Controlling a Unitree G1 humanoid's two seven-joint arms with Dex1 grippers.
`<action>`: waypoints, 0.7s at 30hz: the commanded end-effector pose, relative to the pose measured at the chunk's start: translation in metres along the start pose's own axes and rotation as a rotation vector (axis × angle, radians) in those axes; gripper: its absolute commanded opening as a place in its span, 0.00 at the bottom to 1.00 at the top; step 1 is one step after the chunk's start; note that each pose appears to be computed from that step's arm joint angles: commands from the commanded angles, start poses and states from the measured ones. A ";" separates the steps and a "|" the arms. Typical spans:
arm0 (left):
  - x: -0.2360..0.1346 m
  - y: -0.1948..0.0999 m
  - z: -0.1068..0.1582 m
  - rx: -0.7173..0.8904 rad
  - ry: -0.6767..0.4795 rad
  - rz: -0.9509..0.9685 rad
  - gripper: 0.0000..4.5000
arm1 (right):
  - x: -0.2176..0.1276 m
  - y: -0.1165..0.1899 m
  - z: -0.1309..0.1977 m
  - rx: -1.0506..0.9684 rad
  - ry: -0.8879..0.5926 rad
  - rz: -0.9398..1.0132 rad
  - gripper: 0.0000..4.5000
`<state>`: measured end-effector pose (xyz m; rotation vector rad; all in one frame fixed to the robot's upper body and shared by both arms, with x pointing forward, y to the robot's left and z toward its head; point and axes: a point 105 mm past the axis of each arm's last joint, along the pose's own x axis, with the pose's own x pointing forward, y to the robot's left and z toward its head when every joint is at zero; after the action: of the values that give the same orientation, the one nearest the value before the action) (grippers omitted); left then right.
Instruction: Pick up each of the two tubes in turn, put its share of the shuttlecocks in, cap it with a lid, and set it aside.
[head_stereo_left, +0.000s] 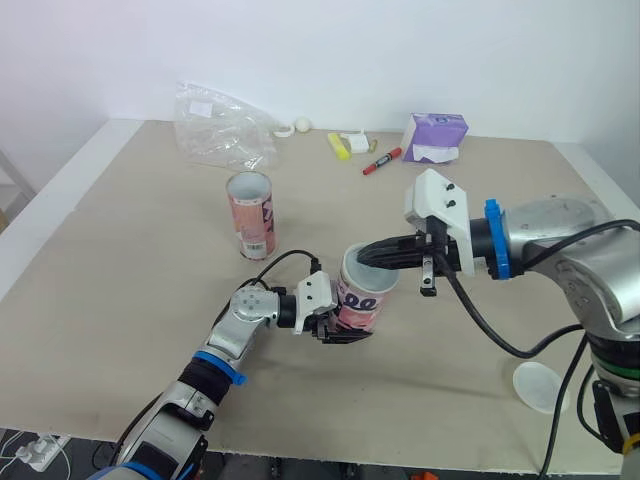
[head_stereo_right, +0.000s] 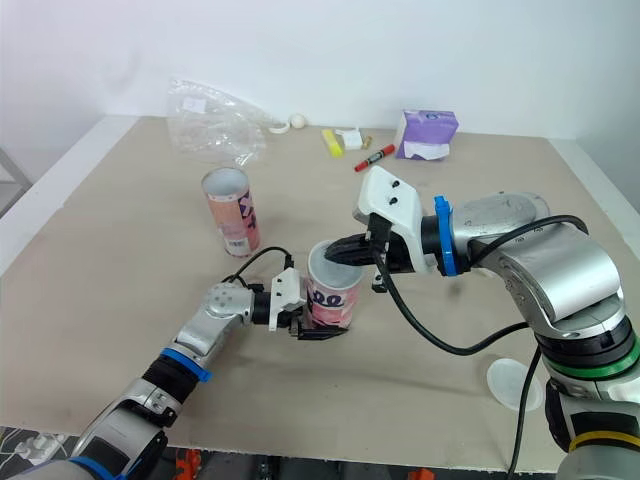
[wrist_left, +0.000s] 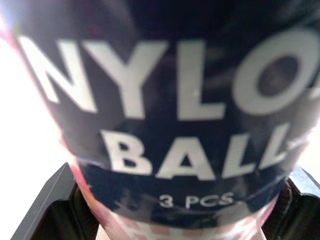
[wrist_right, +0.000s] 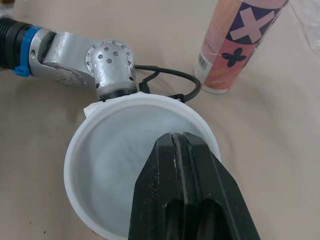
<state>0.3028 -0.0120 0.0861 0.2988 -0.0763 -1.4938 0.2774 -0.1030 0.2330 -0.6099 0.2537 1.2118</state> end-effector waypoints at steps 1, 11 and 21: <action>0.003 -0.007 -0.014 -0.036 0.047 -0.013 0.81 | 0.007 0.009 -0.019 0.004 0.101 0.050 0.01; 0.005 -0.007 -0.008 -0.024 0.020 -0.010 0.81 | 0.018 0.010 -0.032 -0.009 0.177 0.076 0.01; 0.001 -0.006 0.003 0.014 -0.037 -0.007 0.81 | -0.037 -0.018 0.011 0.058 -0.090 -0.038 0.01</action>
<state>0.3006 -0.0127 0.0868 0.2779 -0.0979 -1.4917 0.2798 -0.1173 0.2433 -0.5137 0.2791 1.2340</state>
